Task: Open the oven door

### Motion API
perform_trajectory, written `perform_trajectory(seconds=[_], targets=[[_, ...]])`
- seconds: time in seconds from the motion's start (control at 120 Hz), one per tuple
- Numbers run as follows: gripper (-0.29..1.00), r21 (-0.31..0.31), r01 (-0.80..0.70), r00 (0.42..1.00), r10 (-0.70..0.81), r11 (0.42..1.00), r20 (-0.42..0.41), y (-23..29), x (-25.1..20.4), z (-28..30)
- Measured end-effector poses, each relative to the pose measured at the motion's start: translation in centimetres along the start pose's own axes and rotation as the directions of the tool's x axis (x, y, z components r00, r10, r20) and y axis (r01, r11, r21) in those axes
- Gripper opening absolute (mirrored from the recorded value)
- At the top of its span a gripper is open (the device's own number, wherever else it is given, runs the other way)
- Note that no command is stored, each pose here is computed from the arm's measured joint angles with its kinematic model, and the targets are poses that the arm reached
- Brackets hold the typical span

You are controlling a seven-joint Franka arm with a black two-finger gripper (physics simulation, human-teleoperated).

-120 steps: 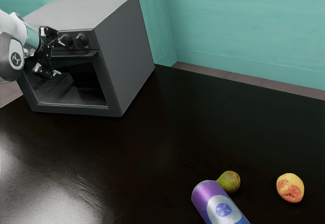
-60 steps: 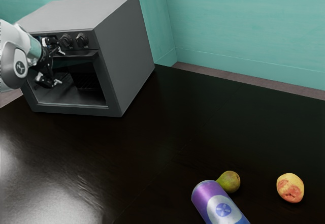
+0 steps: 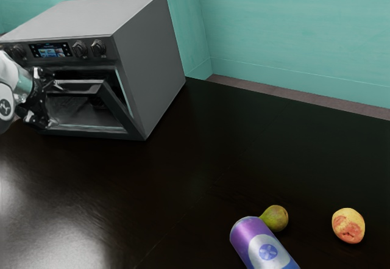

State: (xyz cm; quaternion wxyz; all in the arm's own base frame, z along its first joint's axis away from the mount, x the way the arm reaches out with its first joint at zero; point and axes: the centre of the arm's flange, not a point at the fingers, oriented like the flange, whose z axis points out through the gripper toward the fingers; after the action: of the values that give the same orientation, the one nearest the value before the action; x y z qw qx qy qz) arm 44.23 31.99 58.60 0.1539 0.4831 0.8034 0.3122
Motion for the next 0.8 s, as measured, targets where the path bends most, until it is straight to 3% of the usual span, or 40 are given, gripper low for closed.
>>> perform_trajectory(seconds=[0.158,0.308,0.4,0.458,0.5,0.542,0.575,0.675,0.8], targets=[[0.70,0.021,0.052,0.997,-0.050,0.998,-0.053,-6.6,2.0,-3.5],[0.70,-0.002,0.066,0.992,-0.066,0.998,-0.107,-10.1,2.3,-6.8],[0.70,0.006,-0.008,0.998,0.009,1.000,-0.065,-9.1,-1.7,-6.3],[0.70,-0.071,-0.153,0.988,0.154,0.986,0.011,-2.7,-8.2,-10.7],[0.70,-0.129,-0.327,0.940,0.337,0.936,0.062,3.4,-15.8,-16.6],[0.70,-0.124,-0.471,0.863,0.485,0.873,0.143,4.2,-23.5,-20.5],[0.70,-0.118,-0.547,0.808,0.560,0.829,0.183,4.7,-27.1,-22.9],[0.70,-0.014,-0.738,0.643,0.709,0.675,0.290,2.9,-33.1,-22.4],[0.70,0.075,-0.849,0.509,0.771,0.523,0.382,0.1,-35.3,-21.3]])
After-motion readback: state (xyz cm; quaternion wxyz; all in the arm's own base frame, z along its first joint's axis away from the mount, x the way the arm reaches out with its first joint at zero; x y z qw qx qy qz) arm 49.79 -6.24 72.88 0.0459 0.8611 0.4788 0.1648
